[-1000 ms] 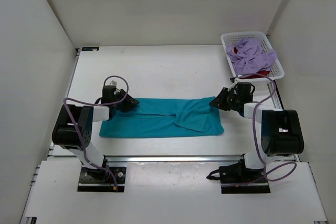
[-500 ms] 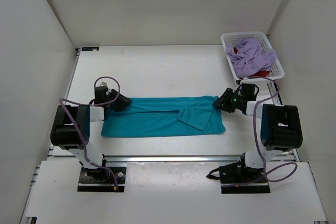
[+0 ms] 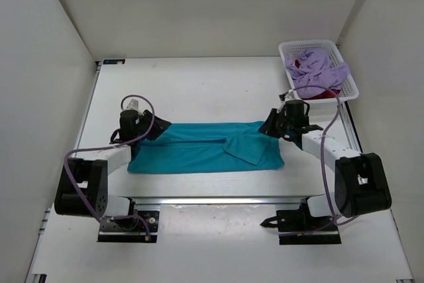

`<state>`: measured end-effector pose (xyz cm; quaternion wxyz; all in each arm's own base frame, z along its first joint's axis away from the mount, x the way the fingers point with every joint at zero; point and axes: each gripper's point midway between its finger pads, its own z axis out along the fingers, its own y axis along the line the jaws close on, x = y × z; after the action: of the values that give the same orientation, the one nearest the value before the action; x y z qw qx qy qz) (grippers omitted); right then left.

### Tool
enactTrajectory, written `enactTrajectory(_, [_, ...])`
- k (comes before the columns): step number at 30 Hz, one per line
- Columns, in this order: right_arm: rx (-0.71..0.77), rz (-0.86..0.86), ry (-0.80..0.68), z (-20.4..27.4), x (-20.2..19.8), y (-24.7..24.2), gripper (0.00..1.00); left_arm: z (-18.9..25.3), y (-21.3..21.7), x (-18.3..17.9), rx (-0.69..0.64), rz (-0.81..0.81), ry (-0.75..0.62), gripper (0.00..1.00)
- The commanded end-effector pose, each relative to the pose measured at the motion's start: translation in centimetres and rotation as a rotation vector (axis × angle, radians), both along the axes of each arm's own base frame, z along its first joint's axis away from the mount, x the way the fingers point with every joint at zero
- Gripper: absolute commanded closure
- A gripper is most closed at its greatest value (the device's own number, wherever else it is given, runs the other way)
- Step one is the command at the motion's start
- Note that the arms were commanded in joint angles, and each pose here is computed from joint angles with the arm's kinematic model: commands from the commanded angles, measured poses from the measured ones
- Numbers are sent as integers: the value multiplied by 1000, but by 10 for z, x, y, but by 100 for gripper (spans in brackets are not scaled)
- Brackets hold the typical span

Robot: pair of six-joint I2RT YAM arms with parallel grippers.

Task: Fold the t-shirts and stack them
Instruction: Fold the other side of the tshirt into a rectangle, then rotate the tshirt 90 degrees

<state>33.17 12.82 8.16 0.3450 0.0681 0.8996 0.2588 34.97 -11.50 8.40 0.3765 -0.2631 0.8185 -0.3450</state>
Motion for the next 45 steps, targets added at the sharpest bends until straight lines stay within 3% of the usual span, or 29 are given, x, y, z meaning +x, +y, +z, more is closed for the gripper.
enactTrajectory(1, [-35,28,87,-32,-20,15,100,-33,15,-17,-13,40,95,60])
enactTrajectory(8, [-19,-18,184,-79,-76,11,100,-59,57,-30,-110,187,175,60])
enactTrajectory(13, [-28,-32,164,-68,-76,1,100,-54,68,-32,-188,237,159,60])
enactTrajectory(15, [-28,-13,112,-45,-65,6,92,-37,61,-25,-174,209,107,59])
enactTrajectory(17, [-30,14,79,-27,-60,14,76,-7,43,-14,-112,140,31,58])
enactTrajectory(19, [-40,39,59,-16,-53,23,72,16,22,-9,-43,63,-33,57])
enactTrajectory(20, [-47,56,64,-15,-49,29,72,29,17,-7,-5,43,-69,56])
enactTrajectory(25, [-82,81,122,-38,-34,40,96,34,-48,-33,84,-211,-95,54])
enactTrajectory(29, [-122,87,204,-69,-20,42,100,13,-73,-61,69,-335,-51,54])
enactTrajectory(31, [-134,92,193,-67,11,49,100,7,-84,-72,55,-389,-39,55])
enactTrajectory(32, [-154,111,257,-87,12,49,100,3,-90,-79,64,-422,-27,54])
enactTrajectory(34, [-196,136,176,-64,87,65,100,2,-99,-87,51,-458,-22,53])
enactTrajectory(35, [-250,156,290,-97,88,62,100,0,-101,-91,52,-475,-10,54])
enactTrajectory(36, [-245,176,231,-90,141,76,100,-3,-101,-94,49,-479,-1,53])
enactTrajectory(37, [-215,204,150,-40,186,93,100,-1,-99,-93,51,-477,3,53])
enactTrajectory(38, [-213,216,112,-19,221,107,100,1,-98,-93,53,-480,-8,53])
enactTrajectory(39, [-223,250,198,-53,220,112,100,2,-95,-95,55,-478,-6,53])
enactTrajectory(40, [-168,221,-5,17,259,123,100,-1,-91,-96,66,-470,5,53])
enactTrajectory(41, [-69,244,1,20,254,135,100,1,-89,-96,74,-464,-6,52])
enactTrajectory(42, [-11,244,-143,84,261,135,100,3,-88,-95,72,-465,-9,52])
enactTrajectory(43, [-11,239,-105,75,248,132,94,2,-86,-95,81,-454,-7,52])
enactTrajectory(45, [-61,212,-234,144,232,121,83,1,-88,-97,76,-470,0,51])
